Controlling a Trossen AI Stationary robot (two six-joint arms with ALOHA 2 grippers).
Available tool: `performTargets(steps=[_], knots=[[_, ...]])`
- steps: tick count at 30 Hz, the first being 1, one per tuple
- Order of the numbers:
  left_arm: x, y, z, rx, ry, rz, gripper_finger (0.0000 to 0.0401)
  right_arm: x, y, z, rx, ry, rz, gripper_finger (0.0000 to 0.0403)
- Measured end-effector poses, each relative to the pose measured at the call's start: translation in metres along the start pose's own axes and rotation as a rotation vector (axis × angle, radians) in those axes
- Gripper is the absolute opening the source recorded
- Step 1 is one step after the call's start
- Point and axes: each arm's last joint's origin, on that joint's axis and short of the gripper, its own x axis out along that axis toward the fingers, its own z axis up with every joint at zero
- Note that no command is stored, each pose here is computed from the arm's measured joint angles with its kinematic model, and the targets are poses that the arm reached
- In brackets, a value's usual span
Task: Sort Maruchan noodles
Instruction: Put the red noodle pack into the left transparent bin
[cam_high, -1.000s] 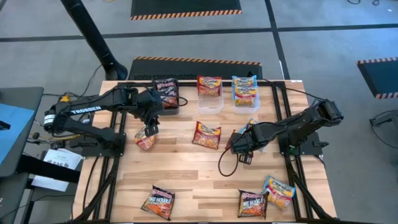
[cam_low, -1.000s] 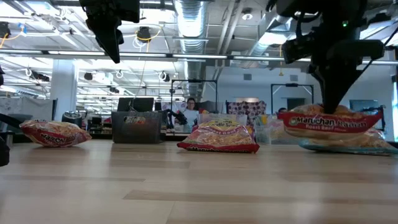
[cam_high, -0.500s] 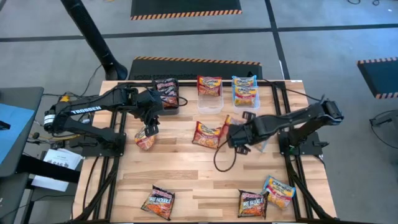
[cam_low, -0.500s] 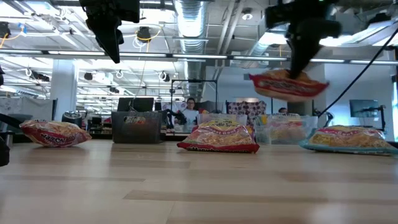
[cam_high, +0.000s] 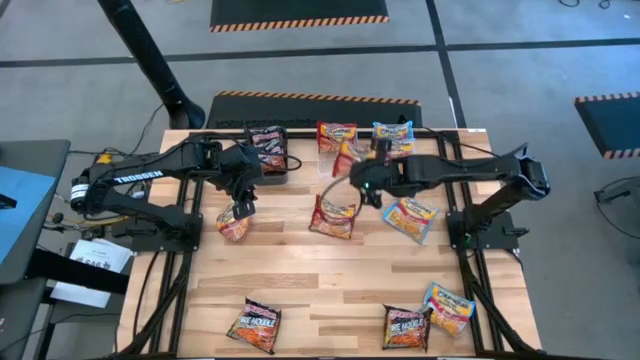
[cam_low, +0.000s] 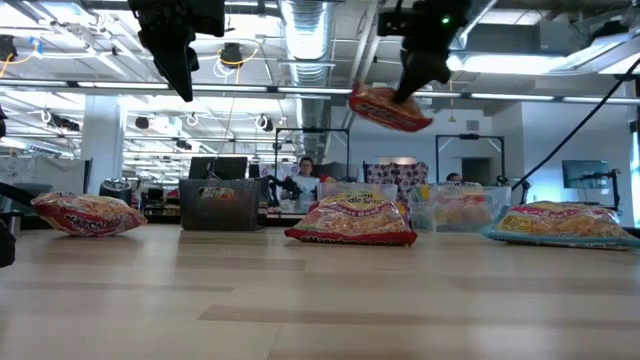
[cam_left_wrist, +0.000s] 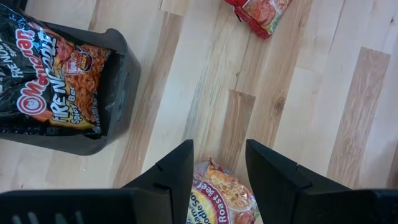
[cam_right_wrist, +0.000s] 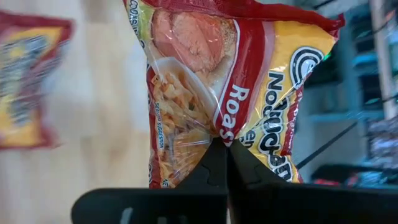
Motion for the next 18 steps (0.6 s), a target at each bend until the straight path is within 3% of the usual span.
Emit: performTargets(steps=[11, 18], knots=[[0.000, 0.000, 0.000, 0.000, 0.000, 0.000, 0.0132, 0.039, -0.049, 0.019, -0.112, -0.121, -0.204, 0.0004], [0.000, 0.001, 0.000, 0.000, -0.002, 0.026, 0.0132, 0.075, -0.063, 0.016, -0.244, -0.058, -0.259, 0.0004]])
